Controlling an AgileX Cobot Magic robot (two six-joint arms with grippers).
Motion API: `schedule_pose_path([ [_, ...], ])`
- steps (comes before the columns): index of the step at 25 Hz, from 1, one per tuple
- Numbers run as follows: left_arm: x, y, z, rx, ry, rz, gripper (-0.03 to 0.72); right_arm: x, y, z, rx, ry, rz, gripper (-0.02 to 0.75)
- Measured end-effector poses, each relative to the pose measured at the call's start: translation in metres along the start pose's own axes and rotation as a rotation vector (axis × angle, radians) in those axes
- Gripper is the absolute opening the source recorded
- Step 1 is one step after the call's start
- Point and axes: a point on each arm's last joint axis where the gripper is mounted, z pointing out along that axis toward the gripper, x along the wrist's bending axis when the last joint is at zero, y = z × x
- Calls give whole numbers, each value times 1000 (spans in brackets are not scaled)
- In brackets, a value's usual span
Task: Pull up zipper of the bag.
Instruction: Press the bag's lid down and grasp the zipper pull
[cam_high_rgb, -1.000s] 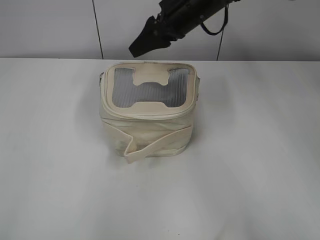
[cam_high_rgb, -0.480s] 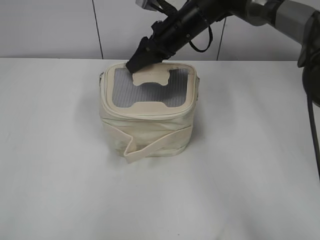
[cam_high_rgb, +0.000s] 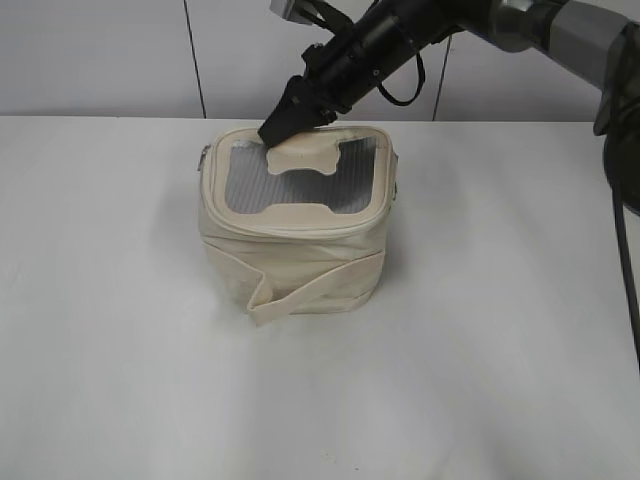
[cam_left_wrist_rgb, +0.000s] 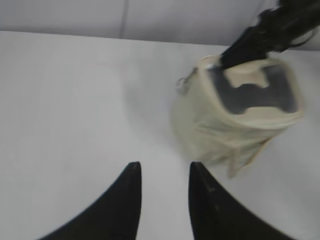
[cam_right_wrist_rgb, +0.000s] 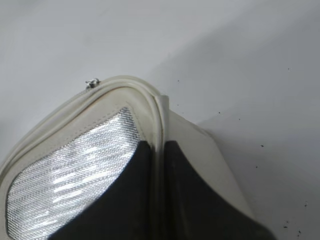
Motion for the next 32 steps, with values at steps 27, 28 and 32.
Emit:
schedule_pose_path([
  [27, 59, 36, 345, 152, -671, 658, 481, -1, -1, -1, 4, -5, 3, 52],
  [28, 56, 33, 348, 154, -674, 683, 479, -1, -1, -1, 4, -5, 4, 52],
  [32, 45, 27, 354, 151, -692, 750, 474, -1, -1, -1, 4, -5, 5, 52],
])
